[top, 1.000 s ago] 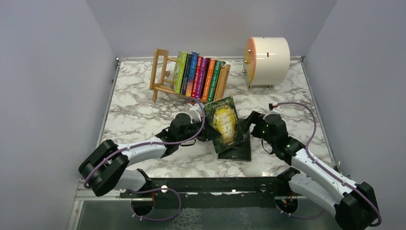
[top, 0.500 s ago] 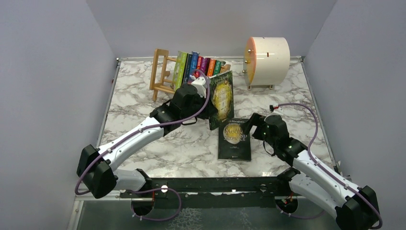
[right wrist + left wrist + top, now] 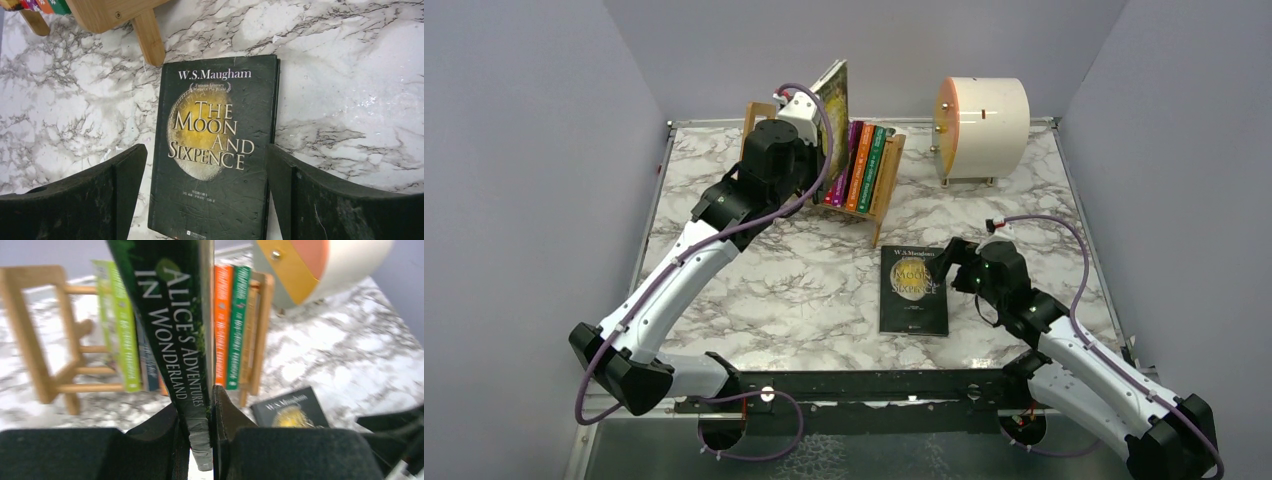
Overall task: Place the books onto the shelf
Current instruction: Place the book on the shelf.
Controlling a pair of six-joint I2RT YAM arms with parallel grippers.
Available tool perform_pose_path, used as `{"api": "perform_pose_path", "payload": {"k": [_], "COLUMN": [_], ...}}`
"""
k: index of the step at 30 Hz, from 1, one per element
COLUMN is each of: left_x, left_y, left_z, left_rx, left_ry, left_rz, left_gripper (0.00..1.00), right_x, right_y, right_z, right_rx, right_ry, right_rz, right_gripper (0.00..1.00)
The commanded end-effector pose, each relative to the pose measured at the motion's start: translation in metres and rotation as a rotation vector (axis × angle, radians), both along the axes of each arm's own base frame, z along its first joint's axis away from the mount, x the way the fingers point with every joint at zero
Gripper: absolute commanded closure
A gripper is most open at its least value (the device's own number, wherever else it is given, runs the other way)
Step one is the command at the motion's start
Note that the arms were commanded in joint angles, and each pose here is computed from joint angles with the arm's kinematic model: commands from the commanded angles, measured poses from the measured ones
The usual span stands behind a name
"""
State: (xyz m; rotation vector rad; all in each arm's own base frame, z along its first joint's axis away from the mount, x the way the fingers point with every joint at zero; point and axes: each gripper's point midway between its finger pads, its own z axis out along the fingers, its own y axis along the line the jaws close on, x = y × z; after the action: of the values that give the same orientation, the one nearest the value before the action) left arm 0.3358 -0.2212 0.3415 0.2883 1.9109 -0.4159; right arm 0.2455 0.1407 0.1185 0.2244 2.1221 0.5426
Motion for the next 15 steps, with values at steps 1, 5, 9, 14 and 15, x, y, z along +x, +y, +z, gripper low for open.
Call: {"api": "perform_pose_path", "payload": {"k": [1,5,9,14,15], "left_x": [0.028,0.051,0.073,0.102,0.108], "left_y": [0.052,0.086,0.106,0.120,0.122], "left_z": [0.047,0.052,0.049,0.030,0.026], "left_rx": [0.084,0.128,0.141,0.155,0.157], "left_ry": [-0.161,-0.175,-0.176,-0.131,-0.125], "left_rz": [0.199,0.289,0.311,0.299,0.299], "left_gripper": [1.00,1.00,1.00,1.00,1.00], "right_x": [-0.006,-0.007,-0.009,-0.010,-0.011], "right_y": [0.006,0.009,0.011,0.011,0.011], "right_z": [0.001,0.001,0.000,-0.003,-0.004], "right_rx": [-0.001,0.005,0.014,0.015,0.013], "right_ry": [0.004,0.007,0.013,0.021,0.024], "right_rz": [0.053,0.072,0.082,0.085,0.085], "right_gripper": [0.14,0.14,0.14,0.14,0.14]}}
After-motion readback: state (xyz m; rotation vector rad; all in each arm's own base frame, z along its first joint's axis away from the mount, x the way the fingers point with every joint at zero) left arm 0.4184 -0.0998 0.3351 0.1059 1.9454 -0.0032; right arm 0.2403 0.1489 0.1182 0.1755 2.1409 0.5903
